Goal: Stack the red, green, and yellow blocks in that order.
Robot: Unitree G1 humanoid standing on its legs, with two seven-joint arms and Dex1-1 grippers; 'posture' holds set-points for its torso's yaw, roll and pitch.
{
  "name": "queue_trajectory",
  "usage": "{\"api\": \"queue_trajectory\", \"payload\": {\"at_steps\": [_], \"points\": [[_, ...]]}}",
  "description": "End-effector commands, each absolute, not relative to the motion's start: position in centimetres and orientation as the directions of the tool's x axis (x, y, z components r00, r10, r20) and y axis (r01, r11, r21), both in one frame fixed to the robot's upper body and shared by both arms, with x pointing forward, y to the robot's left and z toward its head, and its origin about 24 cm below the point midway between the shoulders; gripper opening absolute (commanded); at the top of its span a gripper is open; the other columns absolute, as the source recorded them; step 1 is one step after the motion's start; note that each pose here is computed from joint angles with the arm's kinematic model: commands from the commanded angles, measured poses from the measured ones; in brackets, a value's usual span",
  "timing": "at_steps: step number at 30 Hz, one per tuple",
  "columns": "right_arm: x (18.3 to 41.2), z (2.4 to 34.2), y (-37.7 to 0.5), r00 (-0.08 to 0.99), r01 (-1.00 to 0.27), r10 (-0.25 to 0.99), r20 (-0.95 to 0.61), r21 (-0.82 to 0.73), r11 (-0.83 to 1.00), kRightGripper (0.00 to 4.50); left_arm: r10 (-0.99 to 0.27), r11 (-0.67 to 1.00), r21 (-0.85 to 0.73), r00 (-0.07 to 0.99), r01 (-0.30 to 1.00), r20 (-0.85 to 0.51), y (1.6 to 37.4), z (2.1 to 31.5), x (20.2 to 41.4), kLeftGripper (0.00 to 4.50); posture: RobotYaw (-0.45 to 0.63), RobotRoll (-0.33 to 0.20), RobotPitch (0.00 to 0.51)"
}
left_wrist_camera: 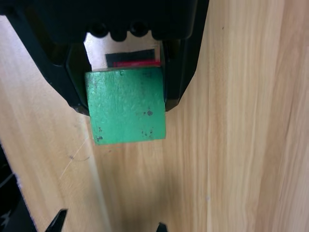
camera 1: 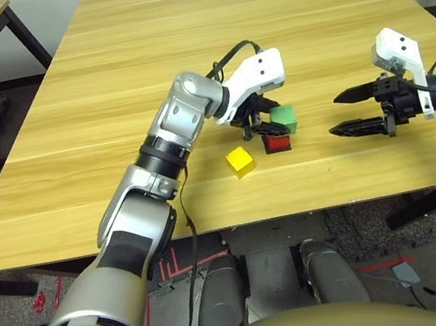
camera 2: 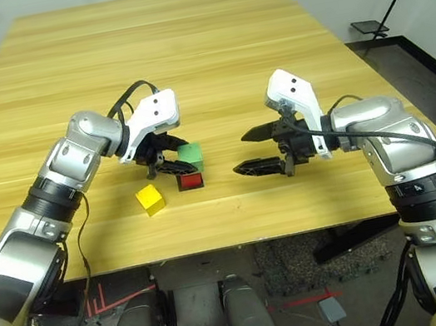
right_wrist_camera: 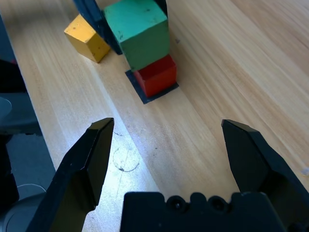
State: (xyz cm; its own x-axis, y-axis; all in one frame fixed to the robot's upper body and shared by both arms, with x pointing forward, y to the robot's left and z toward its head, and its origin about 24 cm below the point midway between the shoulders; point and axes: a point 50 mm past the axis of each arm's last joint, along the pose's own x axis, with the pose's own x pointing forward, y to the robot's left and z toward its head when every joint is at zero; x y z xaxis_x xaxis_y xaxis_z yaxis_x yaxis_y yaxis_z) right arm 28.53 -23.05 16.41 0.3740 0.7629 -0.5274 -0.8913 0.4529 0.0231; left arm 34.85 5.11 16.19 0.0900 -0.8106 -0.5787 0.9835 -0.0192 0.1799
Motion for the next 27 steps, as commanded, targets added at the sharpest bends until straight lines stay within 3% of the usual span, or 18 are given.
{"api": "queue_trajectory", "payload": {"at_steps": [1,27], "points": [[28.2,17.0,-23.5,0.393,-0.887,0.762,-0.515,0.008,0.462,4.5,-0.807,-0.025,0.203,0.1,0.979,-0.582,4.9,16.3,35.2,2.1,0.07,-0.053,0.054],[28.3,17.1,-23.6,0.446,-0.864,0.749,-0.491,-0.017,0.503,4.5,-0.823,0.016,0.164,0.106,0.986,-0.558,5.5,14.8,35.8,2.1,0.05,-0.055,0.082]]}}
